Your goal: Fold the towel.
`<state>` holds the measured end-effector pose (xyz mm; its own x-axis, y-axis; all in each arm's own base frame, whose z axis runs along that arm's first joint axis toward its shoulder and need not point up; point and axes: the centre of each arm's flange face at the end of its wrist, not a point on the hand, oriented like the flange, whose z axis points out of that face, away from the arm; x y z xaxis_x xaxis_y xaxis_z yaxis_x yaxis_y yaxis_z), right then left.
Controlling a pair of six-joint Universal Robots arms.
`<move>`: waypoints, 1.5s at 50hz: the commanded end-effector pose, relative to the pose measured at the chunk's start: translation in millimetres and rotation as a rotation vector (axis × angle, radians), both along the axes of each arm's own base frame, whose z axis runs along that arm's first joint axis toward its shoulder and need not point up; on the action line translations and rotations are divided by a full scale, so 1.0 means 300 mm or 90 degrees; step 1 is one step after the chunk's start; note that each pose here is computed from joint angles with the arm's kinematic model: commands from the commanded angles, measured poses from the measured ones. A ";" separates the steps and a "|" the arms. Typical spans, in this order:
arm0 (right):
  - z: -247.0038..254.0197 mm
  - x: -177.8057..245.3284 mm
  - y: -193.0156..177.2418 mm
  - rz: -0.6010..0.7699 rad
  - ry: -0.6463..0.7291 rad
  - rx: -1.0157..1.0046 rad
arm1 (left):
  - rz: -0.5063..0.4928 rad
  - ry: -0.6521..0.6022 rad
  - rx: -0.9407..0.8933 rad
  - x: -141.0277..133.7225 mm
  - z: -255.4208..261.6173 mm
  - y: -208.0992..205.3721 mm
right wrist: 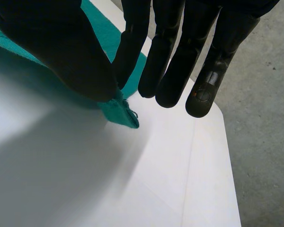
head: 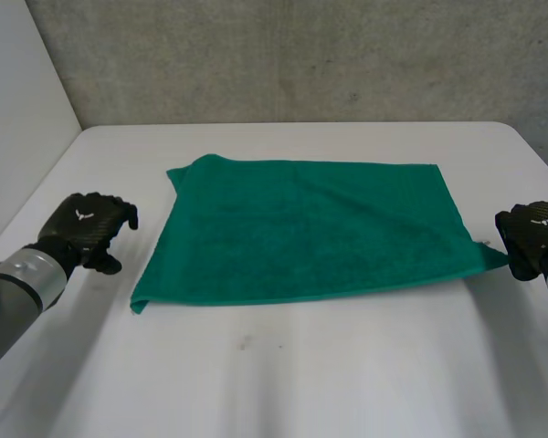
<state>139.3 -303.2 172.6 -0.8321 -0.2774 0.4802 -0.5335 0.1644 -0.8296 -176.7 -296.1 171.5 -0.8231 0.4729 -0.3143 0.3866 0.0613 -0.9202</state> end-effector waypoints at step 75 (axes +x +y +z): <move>0.278 0.007 0.120 0.082 0.242 0.122 | 0.046 -0.150 -0.098 -0.052 0.260 0.210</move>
